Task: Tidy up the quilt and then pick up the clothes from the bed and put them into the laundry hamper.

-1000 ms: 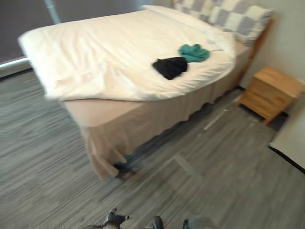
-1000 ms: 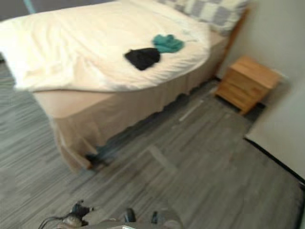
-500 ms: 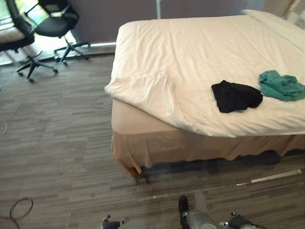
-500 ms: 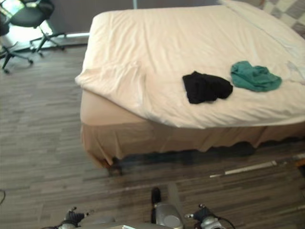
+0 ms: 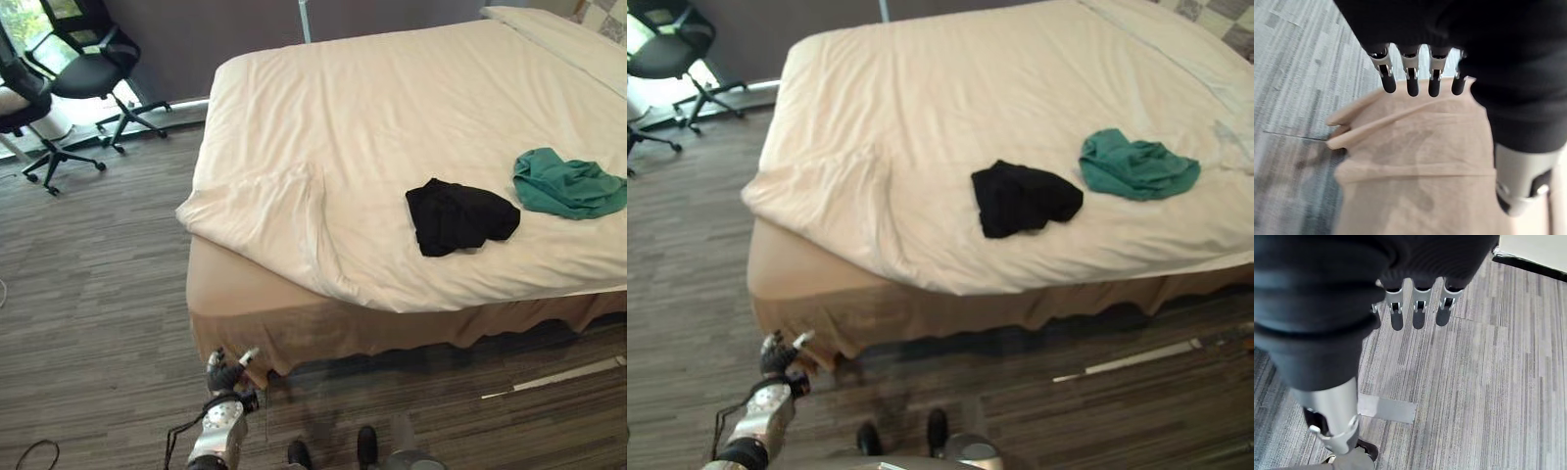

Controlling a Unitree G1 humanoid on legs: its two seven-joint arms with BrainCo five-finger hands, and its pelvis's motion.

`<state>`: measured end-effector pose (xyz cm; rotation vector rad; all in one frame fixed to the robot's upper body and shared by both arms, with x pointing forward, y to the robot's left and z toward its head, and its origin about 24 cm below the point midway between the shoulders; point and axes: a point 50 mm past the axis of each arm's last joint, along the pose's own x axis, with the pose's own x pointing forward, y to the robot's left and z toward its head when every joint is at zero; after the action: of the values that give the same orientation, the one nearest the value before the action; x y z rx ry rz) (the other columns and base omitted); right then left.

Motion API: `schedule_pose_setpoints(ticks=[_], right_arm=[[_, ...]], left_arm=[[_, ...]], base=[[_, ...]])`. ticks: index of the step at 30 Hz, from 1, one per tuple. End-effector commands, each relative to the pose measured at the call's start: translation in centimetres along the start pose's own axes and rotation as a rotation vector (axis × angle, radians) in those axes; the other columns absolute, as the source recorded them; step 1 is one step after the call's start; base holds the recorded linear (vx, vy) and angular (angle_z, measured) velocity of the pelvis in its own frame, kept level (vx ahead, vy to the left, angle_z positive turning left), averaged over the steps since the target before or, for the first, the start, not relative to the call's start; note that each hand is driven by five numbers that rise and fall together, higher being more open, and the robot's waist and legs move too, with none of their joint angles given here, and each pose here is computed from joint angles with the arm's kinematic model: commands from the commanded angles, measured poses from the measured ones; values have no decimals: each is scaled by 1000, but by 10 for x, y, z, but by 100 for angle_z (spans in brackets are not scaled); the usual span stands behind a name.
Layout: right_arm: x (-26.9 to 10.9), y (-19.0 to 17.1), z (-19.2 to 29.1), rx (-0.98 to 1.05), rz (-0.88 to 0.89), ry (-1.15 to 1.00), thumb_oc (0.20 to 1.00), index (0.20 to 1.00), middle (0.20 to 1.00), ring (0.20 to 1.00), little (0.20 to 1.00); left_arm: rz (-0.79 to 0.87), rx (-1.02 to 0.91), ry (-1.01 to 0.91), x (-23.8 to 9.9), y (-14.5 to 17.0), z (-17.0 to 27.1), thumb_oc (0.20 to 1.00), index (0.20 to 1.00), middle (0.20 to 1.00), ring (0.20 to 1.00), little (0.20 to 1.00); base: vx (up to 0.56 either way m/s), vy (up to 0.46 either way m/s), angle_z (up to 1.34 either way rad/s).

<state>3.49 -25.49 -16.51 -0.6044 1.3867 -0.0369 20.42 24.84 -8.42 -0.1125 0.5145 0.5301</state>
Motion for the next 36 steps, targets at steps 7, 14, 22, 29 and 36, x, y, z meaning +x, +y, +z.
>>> schedule_pose_setpoints(ticks=[7,14,22,29,36], right_arm=[[3,-36,-6,-13,-92,5,1000,1000,1000,1000,1000],[5,-52,14,6,-127,-39,1000,1000,1000,1000,1000],[4,-58,61,182,-151,-194,1000,1000,1000,1000,1000],[1,-48,89,213,-128,-277,1000,1000,1000,1000,1000],[4,-48,67,179,-121,-213,1000,1000,1000,1000,1000]], left_arm=[[232,108,-923,-10,33,246,1000,1000,1000,1000,1000],[277,584,-1203,-32,-10,353,1000,1000,1000,1000,1000],[461,933,-1326,-59,-32,422,1000,1000,1000,1000,1000],[693,1417,-1218,-54,-32,444,200,200,200,200,200],[540,1498,-807,8,3,378,200,200,200,200,200]], base=[[-47,-1,11],[-110,12,-4],[-76,7,-27],[-51,5,-23],[68,0,-11]])
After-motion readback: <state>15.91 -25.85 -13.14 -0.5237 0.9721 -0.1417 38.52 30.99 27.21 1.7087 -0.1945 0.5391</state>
